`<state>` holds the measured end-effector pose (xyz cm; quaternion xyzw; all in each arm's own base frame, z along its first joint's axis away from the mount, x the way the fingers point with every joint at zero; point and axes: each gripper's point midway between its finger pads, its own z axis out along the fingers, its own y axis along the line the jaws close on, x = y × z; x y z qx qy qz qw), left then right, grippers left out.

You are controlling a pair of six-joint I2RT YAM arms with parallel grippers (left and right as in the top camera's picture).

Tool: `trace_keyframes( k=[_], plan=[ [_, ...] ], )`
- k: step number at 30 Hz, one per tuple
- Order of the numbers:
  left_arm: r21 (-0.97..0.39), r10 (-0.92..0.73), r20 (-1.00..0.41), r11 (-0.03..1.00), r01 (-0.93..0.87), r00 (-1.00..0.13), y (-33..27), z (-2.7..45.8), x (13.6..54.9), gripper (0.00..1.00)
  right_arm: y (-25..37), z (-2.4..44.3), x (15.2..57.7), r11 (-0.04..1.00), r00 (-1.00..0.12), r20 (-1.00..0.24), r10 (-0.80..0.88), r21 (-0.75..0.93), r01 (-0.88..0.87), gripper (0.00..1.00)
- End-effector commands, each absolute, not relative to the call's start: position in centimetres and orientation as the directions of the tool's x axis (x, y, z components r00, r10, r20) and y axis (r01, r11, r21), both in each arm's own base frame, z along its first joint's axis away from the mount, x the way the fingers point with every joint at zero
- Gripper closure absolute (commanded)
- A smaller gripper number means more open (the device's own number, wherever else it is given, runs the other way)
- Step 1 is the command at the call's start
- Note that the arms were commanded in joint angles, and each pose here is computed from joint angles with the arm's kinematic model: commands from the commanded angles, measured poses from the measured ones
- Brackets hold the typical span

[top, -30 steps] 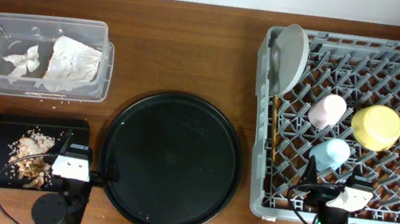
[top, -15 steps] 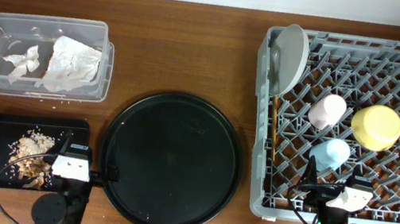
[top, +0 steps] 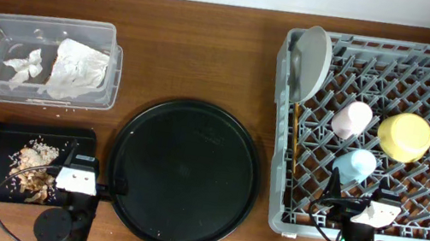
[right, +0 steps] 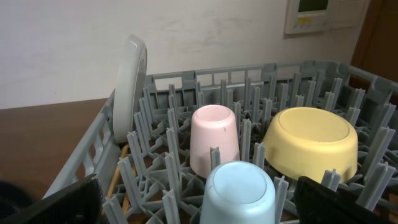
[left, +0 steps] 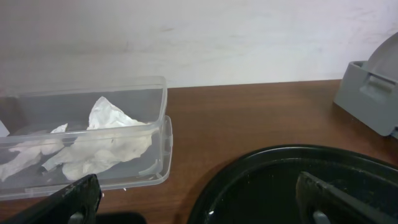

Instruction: Sort waste into correct bins and load items into the dishwasher rack

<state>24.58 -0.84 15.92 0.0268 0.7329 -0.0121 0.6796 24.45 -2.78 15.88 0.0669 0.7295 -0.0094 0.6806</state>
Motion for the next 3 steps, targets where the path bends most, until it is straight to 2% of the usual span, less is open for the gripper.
trace_keyframes(
  k=[1,3],
  plan=[
    [0.038,0.042,-0.997,0.998,0.053,-0.072,-0.78,15.77,24.58,0.01,-3.02,15.61,24.42,0.989,-0.066,-0.993,0.093,0.085,0.122,0.01],
    [0.038,0.042,-0.997,0.998,0.053,-0.072,-0.78,15.77,24.58,0.01,-3.02,15.61,24.42,0.989,-0.066,-0.993,0.093,0.085,0.122,0.01]
  ],
)
